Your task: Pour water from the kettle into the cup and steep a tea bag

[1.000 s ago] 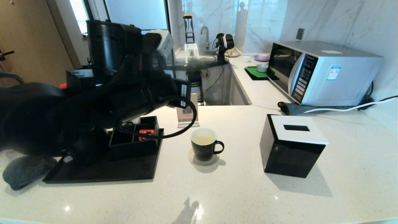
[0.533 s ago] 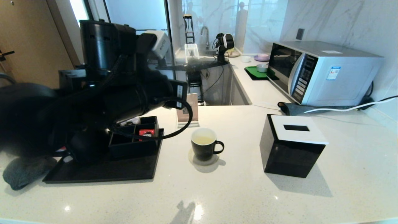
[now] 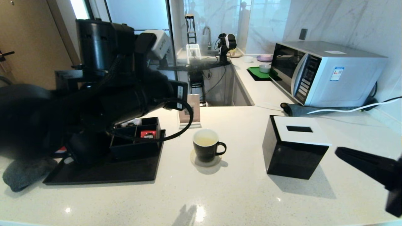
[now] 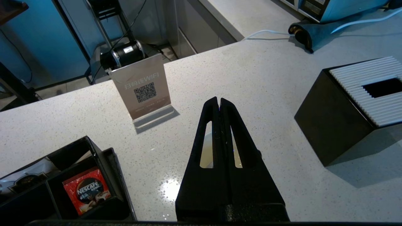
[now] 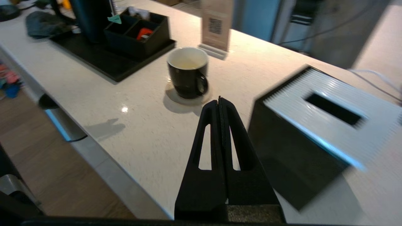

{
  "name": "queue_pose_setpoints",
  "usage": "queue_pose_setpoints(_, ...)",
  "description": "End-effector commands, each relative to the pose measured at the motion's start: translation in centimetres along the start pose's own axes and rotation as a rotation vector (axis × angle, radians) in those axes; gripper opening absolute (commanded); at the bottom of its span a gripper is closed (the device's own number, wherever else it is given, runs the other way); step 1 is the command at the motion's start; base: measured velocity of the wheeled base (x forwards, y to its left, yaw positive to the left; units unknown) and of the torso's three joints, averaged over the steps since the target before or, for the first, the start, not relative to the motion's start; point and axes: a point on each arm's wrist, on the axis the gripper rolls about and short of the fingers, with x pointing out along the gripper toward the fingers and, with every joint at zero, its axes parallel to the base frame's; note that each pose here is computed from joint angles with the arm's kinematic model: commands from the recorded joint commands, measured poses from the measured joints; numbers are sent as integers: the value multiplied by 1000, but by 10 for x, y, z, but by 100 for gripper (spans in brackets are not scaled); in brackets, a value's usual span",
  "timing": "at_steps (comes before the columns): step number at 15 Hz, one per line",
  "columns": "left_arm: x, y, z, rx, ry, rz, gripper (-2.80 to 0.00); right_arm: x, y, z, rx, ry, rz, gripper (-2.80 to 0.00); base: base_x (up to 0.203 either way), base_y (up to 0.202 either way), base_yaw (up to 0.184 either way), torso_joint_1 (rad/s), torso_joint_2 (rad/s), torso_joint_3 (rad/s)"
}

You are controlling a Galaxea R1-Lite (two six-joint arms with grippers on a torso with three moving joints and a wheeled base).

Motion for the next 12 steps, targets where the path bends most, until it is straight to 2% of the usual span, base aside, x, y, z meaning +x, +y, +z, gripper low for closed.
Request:
queue_pose_setpoints(1,0,0,0,-2,-3,3,-280,71,-23,-10,41,79,127,-280,0,0,0,0,0,0)
queue_pose_setpoints(3,0,1,0,-2,-3,4,-280,111,-21,-1,19,41,233,-280,0,0,0,0,0,0)
queue_pose_setpoints(5,0,1,0,-2,-2,4,-280,144,-9,1,4,20,331,-280,0,0,0,0,0,0)
queue_pose_setpoints(9,0,2,-2,0,6,8,-280,180,14,-8,-1,-17,442,-280,0,0,0,0,0,0)
queue_pose_setpoints(10,0,2,-4,1,12,8,-280,185,20,-9,14,-22,463,-52,0,0,0,0,0,0)
queue_pose_setpoints(11,0,2,-5,1,14,8,-280,190,23,-11,21,-27,474,0,0,0,0,0,0,0)
queue_pose_setpoints(12,0,2,-5,1,15,8,-280,196,24,-13,18,-42,480,0,0,0,0,0,0,0)
